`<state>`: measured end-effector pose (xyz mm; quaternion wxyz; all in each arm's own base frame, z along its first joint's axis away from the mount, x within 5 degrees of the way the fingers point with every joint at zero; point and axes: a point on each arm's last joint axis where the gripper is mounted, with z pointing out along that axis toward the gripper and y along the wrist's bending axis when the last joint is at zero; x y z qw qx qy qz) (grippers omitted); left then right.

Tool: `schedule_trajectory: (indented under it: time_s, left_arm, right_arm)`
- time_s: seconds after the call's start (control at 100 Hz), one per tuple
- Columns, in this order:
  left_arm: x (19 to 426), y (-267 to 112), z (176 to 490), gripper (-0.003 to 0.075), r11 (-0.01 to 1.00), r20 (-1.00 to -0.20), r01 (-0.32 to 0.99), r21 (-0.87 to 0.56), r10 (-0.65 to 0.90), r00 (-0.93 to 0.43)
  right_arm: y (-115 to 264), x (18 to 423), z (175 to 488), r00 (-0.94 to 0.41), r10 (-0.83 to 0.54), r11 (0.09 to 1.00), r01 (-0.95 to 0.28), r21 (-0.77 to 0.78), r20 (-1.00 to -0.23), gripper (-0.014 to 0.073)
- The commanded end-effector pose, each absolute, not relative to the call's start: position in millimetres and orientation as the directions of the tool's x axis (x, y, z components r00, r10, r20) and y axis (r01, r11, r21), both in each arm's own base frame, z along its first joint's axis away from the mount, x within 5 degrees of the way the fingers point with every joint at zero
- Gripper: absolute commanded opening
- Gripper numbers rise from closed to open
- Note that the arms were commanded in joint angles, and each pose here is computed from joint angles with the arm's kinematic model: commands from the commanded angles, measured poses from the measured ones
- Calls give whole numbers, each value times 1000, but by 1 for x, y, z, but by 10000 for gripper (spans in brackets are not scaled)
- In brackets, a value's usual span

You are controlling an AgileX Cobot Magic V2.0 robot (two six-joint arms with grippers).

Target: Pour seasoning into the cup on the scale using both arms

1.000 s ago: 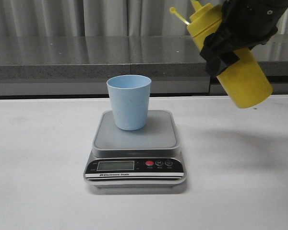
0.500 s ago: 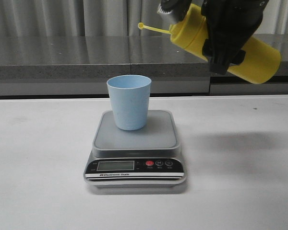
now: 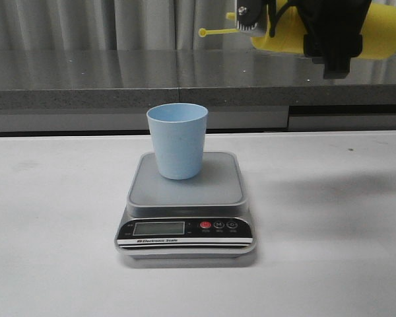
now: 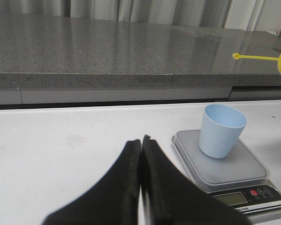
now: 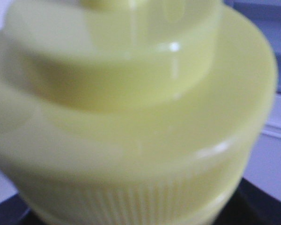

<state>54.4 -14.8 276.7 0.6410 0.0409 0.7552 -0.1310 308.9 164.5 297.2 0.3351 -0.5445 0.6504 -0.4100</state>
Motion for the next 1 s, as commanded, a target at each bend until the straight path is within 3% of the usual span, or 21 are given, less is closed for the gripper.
schedule_trajectory:
  time_s: [0.0, 0.12, 0.24, 0.62, 0.88, 0.99]
  left_arm:
    - [55, -15, 292, -20, 959, -986, 238, -156, -139, -87]
    - [55, -15, 292, -20, 959, -986, 238, -156, -139, -87]
    - [55, -15, 292, -20, 959, -986, 238, -156, -139, -87]
    - [55, -15, 292, -20, 959, -986, 238, -156, -139, -87]
    - [55, -15, 292, -20, 959, -986, 238, -156, -139, -87]
    - [55, -15, 292, -20, 959, -986, 238, -156, -139, -87]
  right_arm:
    - [165, 303, 331, -138, -985, -53, -322, -945, 103, 253]
    - [178, 297, 333, -73, -976, -175, -296, -939, 205, 255]
    - [193, 292, 328, -15, -969, -233, -294, -927, 248, 255]
    - [210, 308, 298, -52, -862, -478, -246, -843, 504, 255]
    - [213, 310, 290, -40, -855, -493, -248, -834, 518, 255]
    - [211, 310, 291, -83, -898, -403, -243, -882, 433, 255]
